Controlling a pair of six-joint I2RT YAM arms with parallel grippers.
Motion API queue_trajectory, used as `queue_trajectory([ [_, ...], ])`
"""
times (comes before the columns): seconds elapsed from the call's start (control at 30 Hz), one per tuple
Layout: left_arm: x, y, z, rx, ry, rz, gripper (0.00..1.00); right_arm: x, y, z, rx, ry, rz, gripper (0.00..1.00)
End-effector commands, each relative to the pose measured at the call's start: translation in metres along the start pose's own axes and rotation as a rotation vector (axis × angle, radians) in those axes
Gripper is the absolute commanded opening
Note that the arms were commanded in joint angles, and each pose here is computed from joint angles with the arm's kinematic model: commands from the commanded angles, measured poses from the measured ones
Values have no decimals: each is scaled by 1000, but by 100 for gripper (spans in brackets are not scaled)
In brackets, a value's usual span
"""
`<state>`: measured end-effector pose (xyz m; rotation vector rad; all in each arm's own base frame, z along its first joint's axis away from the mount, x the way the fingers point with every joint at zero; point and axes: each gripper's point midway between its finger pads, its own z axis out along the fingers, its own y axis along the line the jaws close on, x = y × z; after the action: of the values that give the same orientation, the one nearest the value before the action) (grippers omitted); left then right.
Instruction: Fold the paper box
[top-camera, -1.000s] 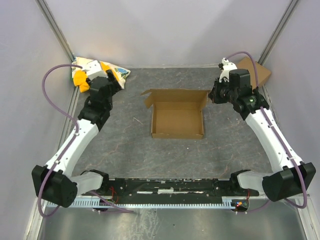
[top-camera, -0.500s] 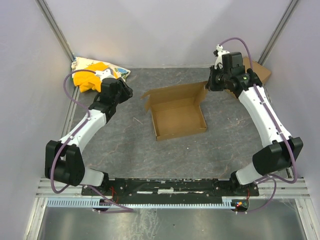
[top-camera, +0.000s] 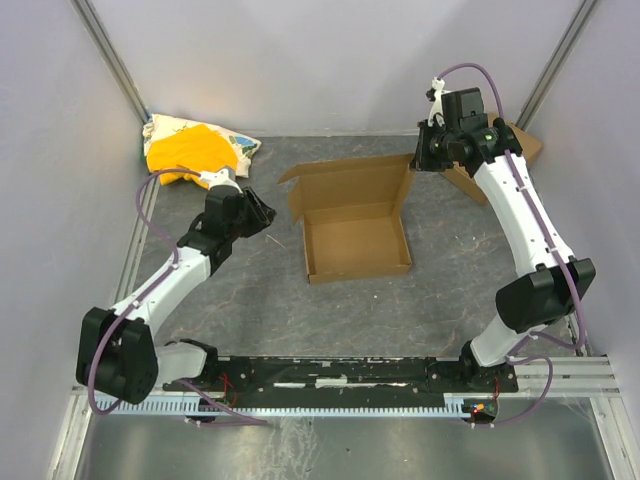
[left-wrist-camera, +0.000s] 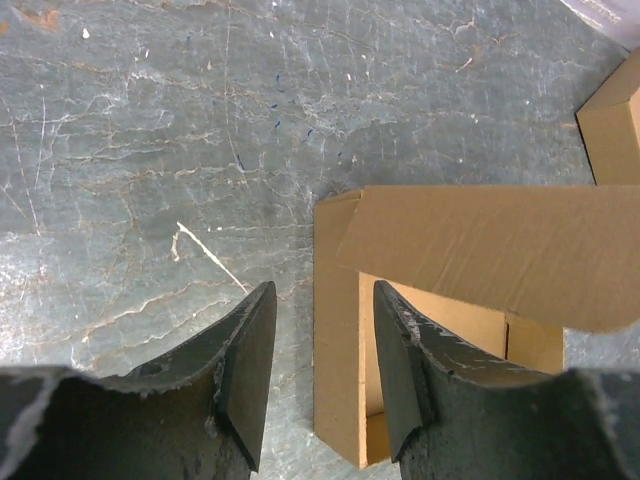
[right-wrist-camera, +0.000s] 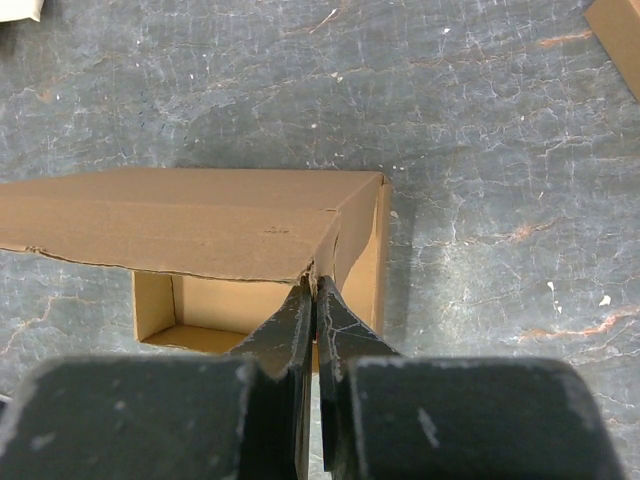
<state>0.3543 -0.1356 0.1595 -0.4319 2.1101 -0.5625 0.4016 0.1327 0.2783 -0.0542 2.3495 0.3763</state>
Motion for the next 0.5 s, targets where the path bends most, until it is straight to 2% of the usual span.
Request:
queue_trajectory([
  [0.0, -23, -19, 8, 47, -67, -8, 50, -17, 8, -11, -30, -32, 6, 6],
  [0.23, -31, -35, 29, 79, -53, 12, 49, -18, 8, -10, -36, -19, 1, 6],
  [0.47, -21, -71, 23, 176, -21, 1, 49, -10, 8, -5, -46, 7, 1, 6],
])
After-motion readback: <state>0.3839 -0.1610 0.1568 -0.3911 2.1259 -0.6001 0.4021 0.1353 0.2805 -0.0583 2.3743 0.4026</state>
